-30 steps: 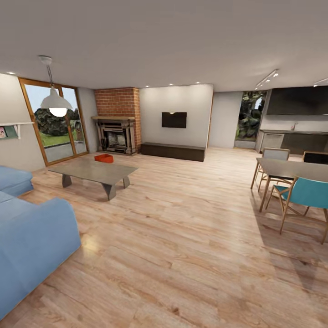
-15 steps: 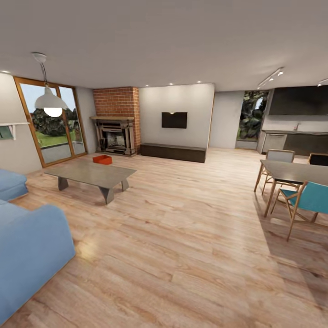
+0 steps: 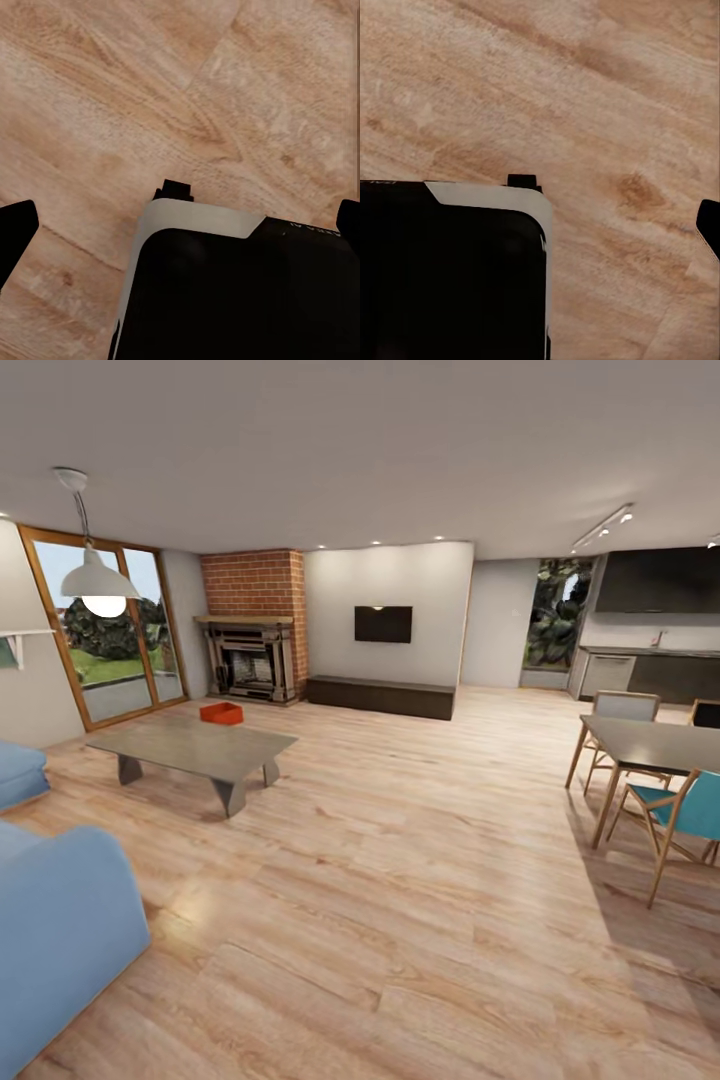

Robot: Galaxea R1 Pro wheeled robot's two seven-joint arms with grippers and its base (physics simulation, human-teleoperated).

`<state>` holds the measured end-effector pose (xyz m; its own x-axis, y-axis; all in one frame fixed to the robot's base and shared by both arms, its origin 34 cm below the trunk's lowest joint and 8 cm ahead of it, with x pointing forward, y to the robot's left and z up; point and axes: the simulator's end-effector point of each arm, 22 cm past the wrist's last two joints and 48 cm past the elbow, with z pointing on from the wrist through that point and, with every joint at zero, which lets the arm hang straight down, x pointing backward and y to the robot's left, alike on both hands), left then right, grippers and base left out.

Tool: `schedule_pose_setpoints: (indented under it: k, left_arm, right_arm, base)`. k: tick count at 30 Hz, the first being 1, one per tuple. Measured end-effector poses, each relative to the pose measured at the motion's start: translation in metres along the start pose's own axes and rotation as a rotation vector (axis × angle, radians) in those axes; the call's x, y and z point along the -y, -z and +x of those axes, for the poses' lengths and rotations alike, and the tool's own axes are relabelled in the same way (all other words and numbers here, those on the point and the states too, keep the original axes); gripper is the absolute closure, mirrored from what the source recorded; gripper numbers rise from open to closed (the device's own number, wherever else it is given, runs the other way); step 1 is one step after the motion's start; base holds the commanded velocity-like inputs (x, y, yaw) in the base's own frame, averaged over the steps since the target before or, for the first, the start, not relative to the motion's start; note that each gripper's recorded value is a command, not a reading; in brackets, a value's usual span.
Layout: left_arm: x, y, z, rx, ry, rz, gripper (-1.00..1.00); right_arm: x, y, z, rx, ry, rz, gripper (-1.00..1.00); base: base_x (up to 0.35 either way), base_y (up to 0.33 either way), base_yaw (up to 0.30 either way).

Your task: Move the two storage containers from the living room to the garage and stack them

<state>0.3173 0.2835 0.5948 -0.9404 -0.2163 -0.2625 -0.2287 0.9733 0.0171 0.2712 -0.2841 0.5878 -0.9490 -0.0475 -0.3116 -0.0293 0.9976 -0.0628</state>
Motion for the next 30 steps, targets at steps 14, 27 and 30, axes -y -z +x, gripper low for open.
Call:
schedule_pose_setpoints:
  k: [14, 27, 30]
  left_arm:
    - [0.0001, 0.0, -0.0003, 0.0, 0.0, 0.0, -1.0]
    - [0.0001, 0.0, -0.0001, 0.0, 0.0, 0.0, -1.0]
    - [0.0, 0.0, 0.0, 0.0, 0.0, 0.0, -1.0]
  right_arm:
    - [0.001, 0.0, 0.0, 0.0, 0.0, 0.001, -1.0]
    - [0.0024, 0.0, 0.0001, 0.0, 0.0, 0.003, -1.0]
    - [0.0024, 0.0, 0.0001, 0.0, 0.0, 0.003, -1.0]
  base:
    - [0.323, 0.0, 0.0]
    - [0.323, 0.0, 0.0]
    - [0.323, 0.0, 0.0]
